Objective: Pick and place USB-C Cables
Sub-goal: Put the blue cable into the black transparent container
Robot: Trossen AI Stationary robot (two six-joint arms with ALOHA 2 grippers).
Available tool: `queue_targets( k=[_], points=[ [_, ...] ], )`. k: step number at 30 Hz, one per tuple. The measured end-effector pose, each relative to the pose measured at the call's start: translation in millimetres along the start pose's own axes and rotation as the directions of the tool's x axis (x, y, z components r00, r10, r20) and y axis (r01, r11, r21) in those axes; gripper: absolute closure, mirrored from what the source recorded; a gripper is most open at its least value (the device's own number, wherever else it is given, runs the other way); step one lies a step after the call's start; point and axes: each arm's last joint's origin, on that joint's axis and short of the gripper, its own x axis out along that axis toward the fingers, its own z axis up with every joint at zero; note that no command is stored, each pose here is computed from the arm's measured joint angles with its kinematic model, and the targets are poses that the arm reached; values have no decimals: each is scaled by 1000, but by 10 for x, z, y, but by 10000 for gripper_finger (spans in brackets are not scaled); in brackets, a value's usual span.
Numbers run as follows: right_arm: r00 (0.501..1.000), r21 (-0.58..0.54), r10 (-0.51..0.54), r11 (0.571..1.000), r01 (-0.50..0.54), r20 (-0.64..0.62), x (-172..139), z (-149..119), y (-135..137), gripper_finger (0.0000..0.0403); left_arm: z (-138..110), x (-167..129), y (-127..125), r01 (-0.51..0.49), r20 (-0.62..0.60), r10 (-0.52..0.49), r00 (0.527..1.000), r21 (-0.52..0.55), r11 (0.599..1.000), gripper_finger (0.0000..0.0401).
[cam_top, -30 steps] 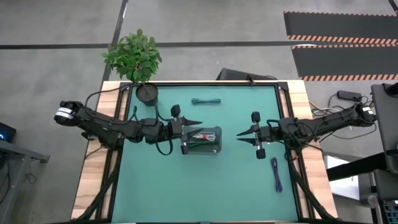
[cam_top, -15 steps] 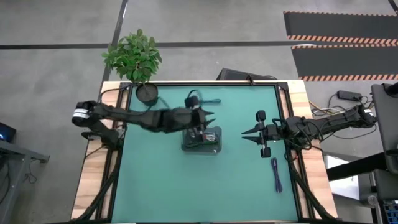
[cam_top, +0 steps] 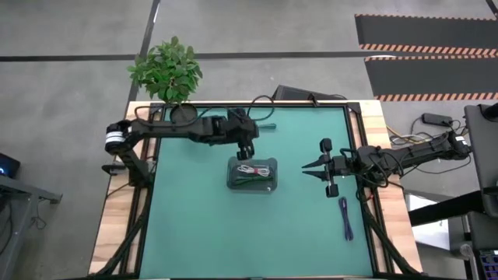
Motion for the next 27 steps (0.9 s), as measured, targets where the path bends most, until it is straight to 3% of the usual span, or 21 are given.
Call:
queue_targets(
  k=[5,24,27],
  points=[
    [1000,-2,-1,1000,1,10,-1,10,-2,349,-25,151,122,5,51,-2,999,-56,998,308],
    [1000,2,1,1000,-1,-3,2,-3,1,349,-24,611,55,-22,102,30,994,-86,996,308],
    [1000,3,2,1000,-2,-5,2,-5,1,349,-23,650,72,-70,101,79,992,-87,994,308]
  ],
)
